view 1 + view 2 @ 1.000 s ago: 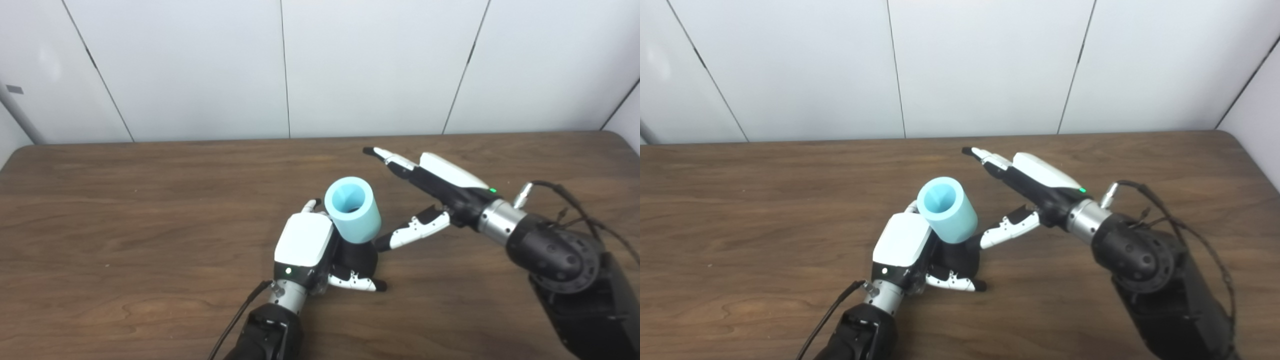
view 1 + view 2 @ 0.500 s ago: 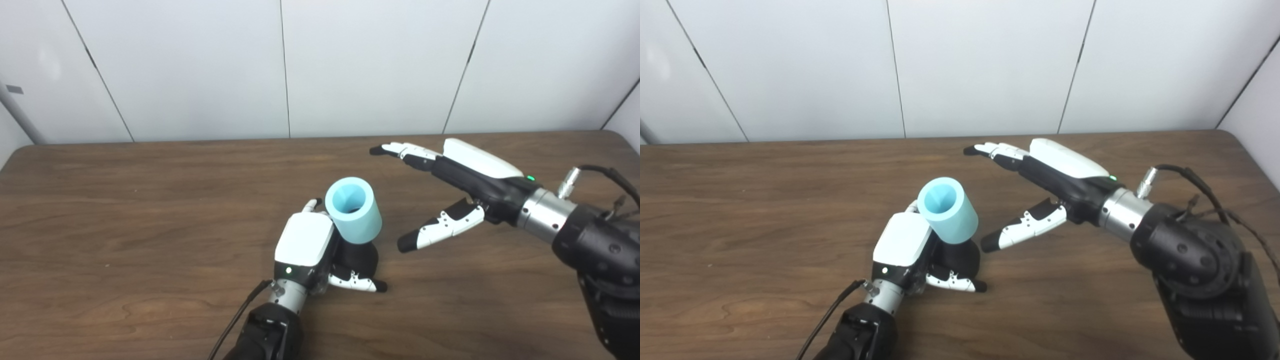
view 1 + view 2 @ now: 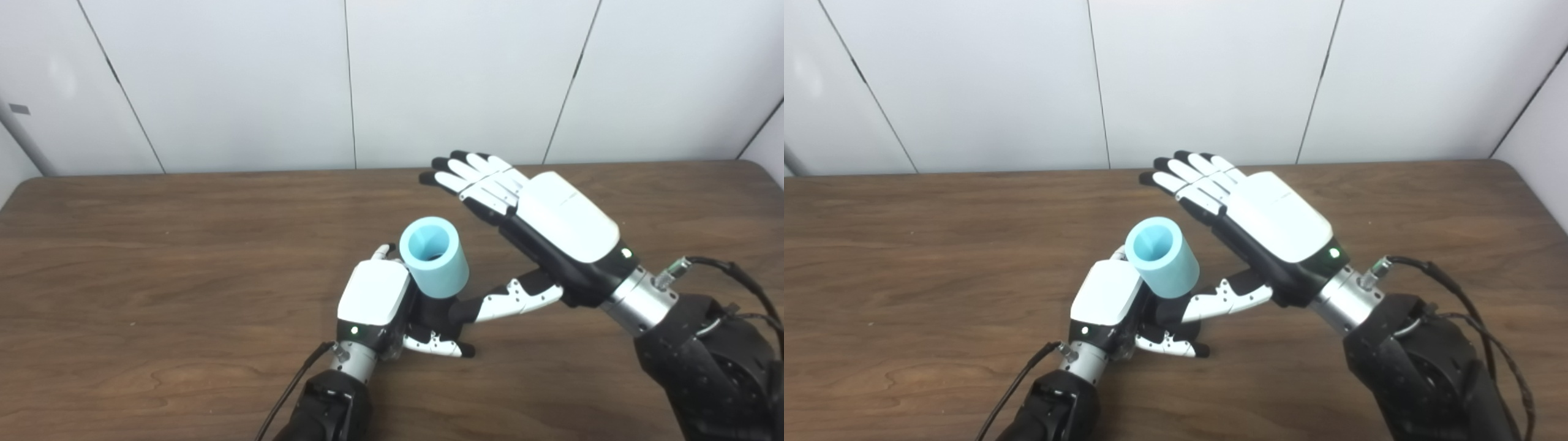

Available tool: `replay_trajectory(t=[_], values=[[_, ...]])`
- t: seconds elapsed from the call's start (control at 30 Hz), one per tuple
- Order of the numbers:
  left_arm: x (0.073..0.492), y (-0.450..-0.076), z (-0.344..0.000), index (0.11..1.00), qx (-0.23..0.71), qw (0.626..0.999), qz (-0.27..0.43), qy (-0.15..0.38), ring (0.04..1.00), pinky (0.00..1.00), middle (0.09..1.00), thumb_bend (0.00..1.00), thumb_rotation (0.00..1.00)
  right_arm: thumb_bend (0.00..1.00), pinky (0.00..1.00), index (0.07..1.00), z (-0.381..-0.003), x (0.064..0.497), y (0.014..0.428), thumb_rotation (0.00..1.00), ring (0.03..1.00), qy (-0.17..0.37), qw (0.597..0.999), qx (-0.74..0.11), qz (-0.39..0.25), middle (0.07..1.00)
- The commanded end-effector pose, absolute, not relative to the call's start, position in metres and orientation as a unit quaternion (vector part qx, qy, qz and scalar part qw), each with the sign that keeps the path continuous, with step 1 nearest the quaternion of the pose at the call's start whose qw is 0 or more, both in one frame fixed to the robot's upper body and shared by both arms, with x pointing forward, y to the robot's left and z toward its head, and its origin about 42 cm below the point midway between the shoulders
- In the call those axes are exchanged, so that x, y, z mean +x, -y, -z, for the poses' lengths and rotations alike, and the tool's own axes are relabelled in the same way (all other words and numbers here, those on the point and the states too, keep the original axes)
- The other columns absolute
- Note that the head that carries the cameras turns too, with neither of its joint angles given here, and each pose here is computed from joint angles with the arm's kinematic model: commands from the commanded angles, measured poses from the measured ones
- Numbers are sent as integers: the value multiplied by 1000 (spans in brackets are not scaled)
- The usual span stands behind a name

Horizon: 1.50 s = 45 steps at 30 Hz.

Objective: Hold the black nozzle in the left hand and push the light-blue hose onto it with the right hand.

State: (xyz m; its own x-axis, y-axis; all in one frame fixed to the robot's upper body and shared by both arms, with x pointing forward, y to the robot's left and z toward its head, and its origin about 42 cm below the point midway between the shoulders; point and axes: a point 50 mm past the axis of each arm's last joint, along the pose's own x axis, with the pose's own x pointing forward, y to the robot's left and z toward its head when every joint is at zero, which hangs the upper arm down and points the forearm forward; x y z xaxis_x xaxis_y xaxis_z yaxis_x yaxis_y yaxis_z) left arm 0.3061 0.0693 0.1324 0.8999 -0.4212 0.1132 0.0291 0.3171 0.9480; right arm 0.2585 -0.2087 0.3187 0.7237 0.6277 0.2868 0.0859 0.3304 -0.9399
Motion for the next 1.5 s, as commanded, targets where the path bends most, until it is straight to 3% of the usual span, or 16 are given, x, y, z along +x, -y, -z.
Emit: replay_trajectory(t=[0.0,0.3,0.63,0.97,1.47], values=[[299,-71,-113,471,581,783,178,136,624,908,515,523,0,646,970,940,-331,252,206,1000,981,365,725,-559,-168,978],[301,-70,-114,453,612,757,185,139,641,876,551,515,0,630,983,916,-334,245,193,1000,957,388,698,-573,-187,948],[299,-67,-115,444,608,759,185,140,636,879,544,517,0,644,967,903,-332,243,192,1000,954,359,677,-606,-213,926],[297,-67,-114,458,596,769,184,138,638,883,535,519,0,647,978,885,-321,252,197,1000,975,311,687,-615,-229,926],[297,-67,-114,472,578,785,178,132,631,908,517,522,0,631,1000,880,-309,257,211,1000,994,283,690,-627,-225,928]])
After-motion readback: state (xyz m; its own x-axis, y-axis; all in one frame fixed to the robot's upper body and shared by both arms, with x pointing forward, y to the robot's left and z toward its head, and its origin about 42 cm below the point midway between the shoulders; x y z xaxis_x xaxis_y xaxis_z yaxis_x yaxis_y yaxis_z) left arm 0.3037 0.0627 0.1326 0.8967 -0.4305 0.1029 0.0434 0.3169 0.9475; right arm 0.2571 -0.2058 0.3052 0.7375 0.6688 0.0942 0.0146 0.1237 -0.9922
